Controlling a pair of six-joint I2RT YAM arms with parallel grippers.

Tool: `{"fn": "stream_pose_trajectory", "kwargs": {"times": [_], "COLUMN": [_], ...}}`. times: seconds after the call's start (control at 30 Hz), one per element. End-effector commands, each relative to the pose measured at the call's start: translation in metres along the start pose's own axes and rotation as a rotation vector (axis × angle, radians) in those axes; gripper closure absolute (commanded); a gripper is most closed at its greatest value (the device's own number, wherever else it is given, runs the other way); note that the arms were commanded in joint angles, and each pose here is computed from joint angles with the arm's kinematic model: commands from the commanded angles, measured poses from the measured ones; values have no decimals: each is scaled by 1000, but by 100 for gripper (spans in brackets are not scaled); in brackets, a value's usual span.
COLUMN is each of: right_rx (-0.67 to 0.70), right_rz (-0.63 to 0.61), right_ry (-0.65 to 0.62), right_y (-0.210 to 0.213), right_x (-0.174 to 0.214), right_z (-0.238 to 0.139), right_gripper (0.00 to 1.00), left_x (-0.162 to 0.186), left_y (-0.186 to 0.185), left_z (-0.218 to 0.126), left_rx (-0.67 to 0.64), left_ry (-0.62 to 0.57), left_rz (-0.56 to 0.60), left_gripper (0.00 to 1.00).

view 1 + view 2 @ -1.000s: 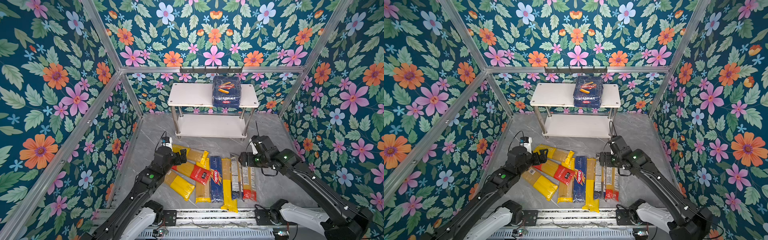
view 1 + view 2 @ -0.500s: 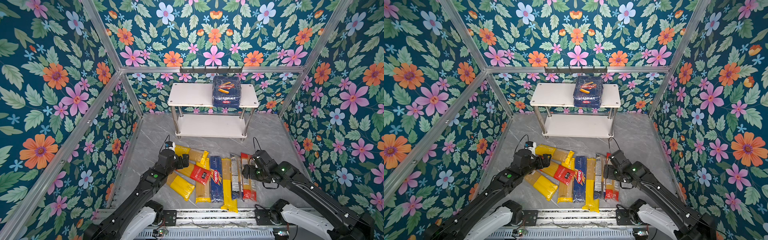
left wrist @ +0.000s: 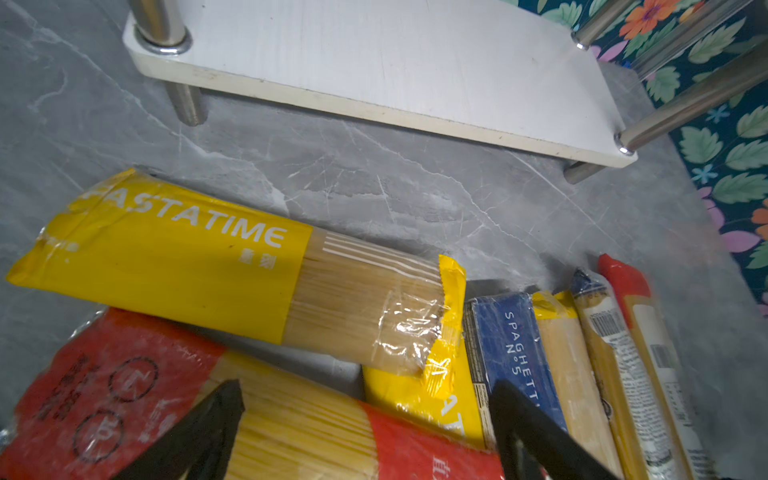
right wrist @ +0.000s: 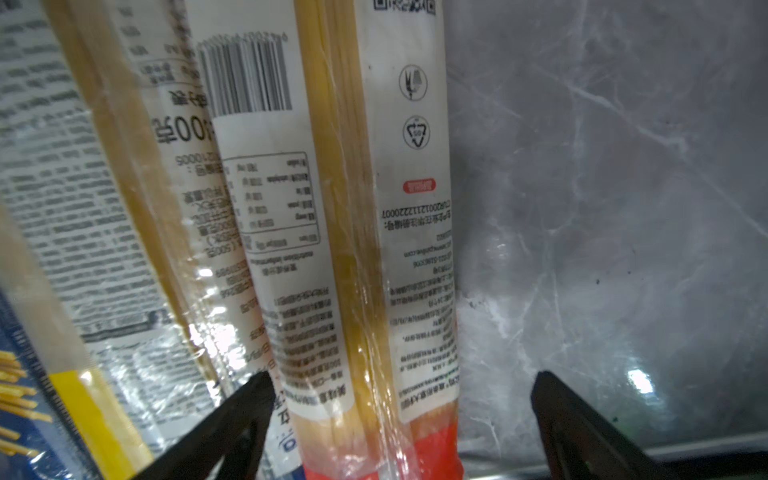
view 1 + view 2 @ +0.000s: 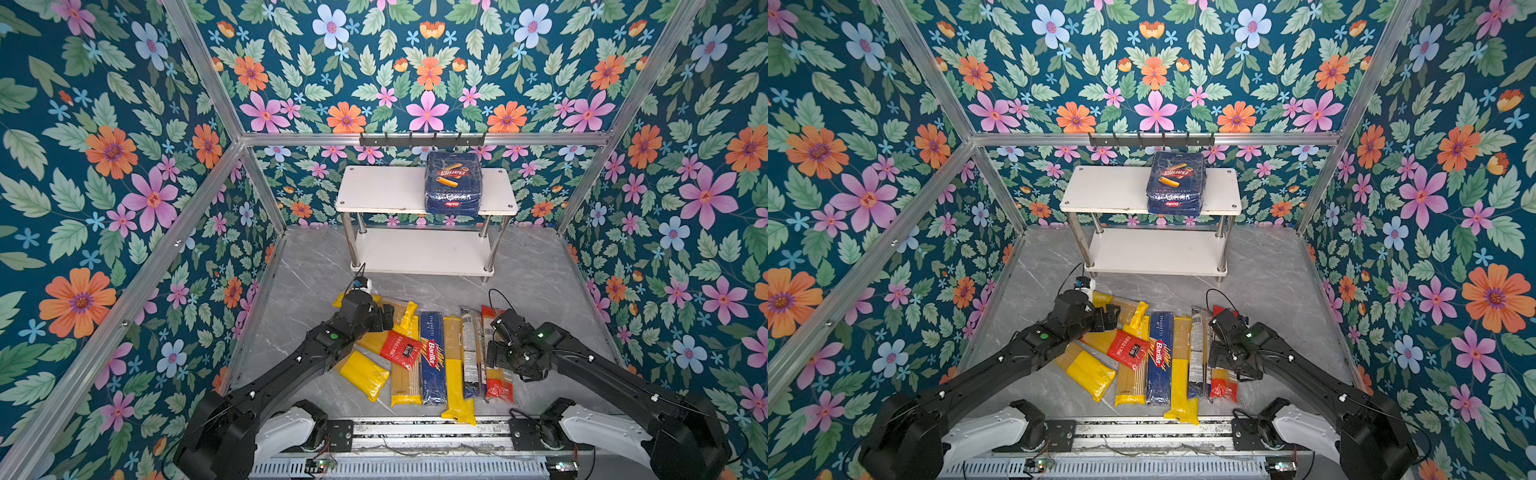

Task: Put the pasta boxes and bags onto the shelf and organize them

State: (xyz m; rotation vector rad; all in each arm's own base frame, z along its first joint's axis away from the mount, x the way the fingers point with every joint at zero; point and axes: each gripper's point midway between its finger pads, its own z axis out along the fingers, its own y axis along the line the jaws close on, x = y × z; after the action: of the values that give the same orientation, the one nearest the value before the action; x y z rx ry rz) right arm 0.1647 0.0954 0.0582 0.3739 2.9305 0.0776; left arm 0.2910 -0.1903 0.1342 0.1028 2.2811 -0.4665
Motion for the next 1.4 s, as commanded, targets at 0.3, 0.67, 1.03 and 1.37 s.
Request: {"fn": "stream_pose_trajectory", "kwargs": {"times": [0.3,0.67,1.03,1.37], "right_rx": [-90,-44,-58,-98], "right_rz": [47,42,99,115], "right_ry": [-54,-15,91,146], "right_y": [-3,5,8,2], "right_x": [7,2,20,42], "right_z": [1,17,23,29], "right_gripper": [1,1,1,1], "left_x": [-8,9,15,25], "left_y": [-53,-40,-37,-28], "left_z": [14,-10,-7,-20], "left_rx": [-22,-30,-35,-11], "left_ry": [-35,-58,-43,-56], "left_rz": [139,102,183,153], "left_gripper": [6,6,5,4]}}
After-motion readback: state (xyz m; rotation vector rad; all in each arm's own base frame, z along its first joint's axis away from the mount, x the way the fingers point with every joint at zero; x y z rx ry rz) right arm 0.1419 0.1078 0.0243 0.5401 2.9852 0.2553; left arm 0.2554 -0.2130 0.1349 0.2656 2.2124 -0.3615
